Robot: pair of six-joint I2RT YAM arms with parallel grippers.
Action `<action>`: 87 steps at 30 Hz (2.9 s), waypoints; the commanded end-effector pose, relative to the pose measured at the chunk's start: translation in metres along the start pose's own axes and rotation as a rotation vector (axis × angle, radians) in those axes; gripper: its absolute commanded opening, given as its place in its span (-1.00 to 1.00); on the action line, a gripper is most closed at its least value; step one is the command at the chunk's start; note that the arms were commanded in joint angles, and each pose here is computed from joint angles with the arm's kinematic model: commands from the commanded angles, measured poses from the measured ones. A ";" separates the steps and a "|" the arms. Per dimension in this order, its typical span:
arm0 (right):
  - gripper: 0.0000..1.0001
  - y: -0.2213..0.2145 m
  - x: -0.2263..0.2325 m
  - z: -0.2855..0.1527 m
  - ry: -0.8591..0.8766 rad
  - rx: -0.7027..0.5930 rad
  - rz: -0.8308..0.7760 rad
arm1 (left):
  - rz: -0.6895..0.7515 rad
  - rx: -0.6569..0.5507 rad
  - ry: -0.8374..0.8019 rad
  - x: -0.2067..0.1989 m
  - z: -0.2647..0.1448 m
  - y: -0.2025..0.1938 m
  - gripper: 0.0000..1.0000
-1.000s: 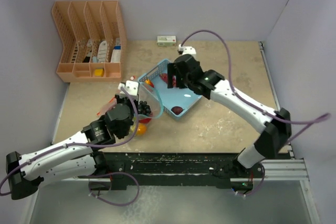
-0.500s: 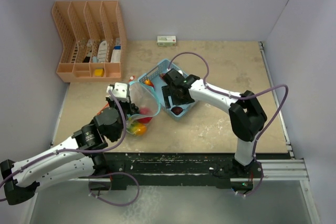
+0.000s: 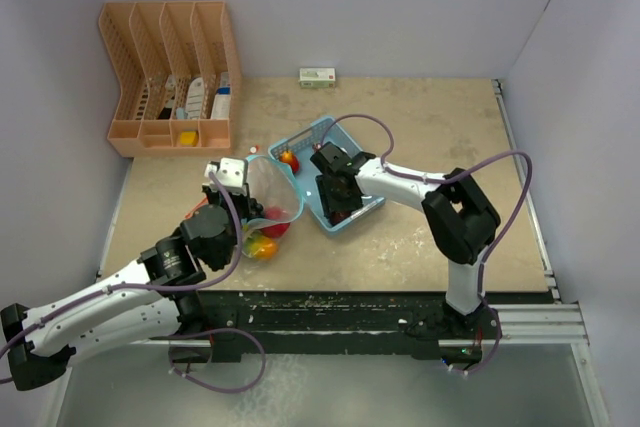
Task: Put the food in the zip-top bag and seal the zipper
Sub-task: Pick up the fake fruit from the bin, then place the fake fruit in the zipper food storage bag, then pick up the fake fruit from the bin.
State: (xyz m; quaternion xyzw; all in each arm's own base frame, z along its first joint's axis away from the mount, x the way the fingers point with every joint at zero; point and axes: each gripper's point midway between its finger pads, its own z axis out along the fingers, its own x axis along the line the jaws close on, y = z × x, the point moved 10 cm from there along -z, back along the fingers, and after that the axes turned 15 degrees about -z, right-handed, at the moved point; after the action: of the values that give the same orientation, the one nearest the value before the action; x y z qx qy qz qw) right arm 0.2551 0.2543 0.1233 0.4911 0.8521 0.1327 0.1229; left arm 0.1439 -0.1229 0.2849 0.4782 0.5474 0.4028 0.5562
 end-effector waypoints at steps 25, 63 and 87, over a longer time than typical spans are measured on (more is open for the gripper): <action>-0.51 0.040 0.006 -0.215 0.402 -0.845 -0.108 | 0.012 0.030 0.000 -0.029 0.023 -0.014 -1.00; 0.59 0.037 -0.007 -0.204 0.186 -0.807 0.020 | -0.033 -0.047 0.029 -0.007 0.003 0.026 -1.00; 0.60 0.125 -0.055 -0.014 -0.178 -0.420 -0.066 | -0.079 -0.086 0.055 0.011 -0.011 0.040 -1.00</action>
State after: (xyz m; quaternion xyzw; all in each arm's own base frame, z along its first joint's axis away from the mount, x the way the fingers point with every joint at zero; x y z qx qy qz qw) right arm 0.3587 0.2642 0.1695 0.4605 0.8140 0.2615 0.2387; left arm 0.1382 -0.1076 0.2984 0.4606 0.5557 0.4236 0.5473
